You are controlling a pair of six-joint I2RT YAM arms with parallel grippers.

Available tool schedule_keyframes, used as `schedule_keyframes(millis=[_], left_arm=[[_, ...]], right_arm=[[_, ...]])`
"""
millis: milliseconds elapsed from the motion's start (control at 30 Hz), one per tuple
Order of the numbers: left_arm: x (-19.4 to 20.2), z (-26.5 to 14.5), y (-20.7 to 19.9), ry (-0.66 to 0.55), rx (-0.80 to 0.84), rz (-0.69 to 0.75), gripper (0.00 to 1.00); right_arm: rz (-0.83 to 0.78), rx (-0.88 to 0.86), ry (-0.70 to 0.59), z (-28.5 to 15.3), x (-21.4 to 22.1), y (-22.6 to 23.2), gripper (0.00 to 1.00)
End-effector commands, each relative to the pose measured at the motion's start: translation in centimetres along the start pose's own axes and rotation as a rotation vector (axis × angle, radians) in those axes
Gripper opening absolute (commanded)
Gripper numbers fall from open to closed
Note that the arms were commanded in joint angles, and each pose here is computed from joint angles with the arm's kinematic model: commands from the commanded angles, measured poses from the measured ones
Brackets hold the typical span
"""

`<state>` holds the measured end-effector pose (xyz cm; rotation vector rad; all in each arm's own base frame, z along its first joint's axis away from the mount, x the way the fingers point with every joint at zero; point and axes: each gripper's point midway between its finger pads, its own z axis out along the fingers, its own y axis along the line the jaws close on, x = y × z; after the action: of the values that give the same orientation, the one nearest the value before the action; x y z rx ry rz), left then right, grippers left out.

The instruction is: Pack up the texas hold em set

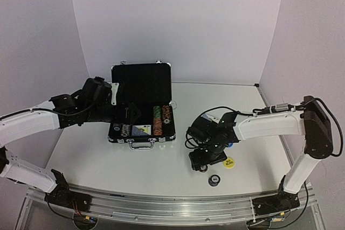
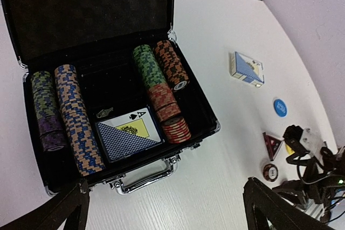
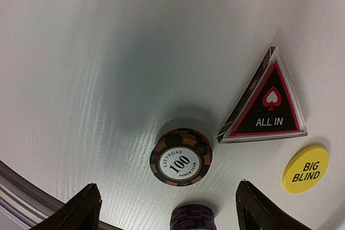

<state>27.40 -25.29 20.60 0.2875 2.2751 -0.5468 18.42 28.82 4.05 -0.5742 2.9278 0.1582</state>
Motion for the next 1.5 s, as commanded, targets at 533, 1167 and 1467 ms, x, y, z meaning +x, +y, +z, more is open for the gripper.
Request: schedule_keyframes(millis=[533,1167,1467], left_arm=[[-0.7,-1.5,-0.4,-0.082,0.06,-0.113,1.0],[-0.7,-1.6,-0.3,-0.091,0.063,-0.11,1.0],[-0.5,-1.9,-0.5,-0.088,0.079,-0.113,1.0]], right_arm=[[0.047,0.072,0.068,3.1,1.3,-1.2,0.69],[0.052,0.082,0.068,5.0,1.8,-1.7,0.56],[0.054,0.092,0.072,5.9,1.9,-1.8,0.51]])
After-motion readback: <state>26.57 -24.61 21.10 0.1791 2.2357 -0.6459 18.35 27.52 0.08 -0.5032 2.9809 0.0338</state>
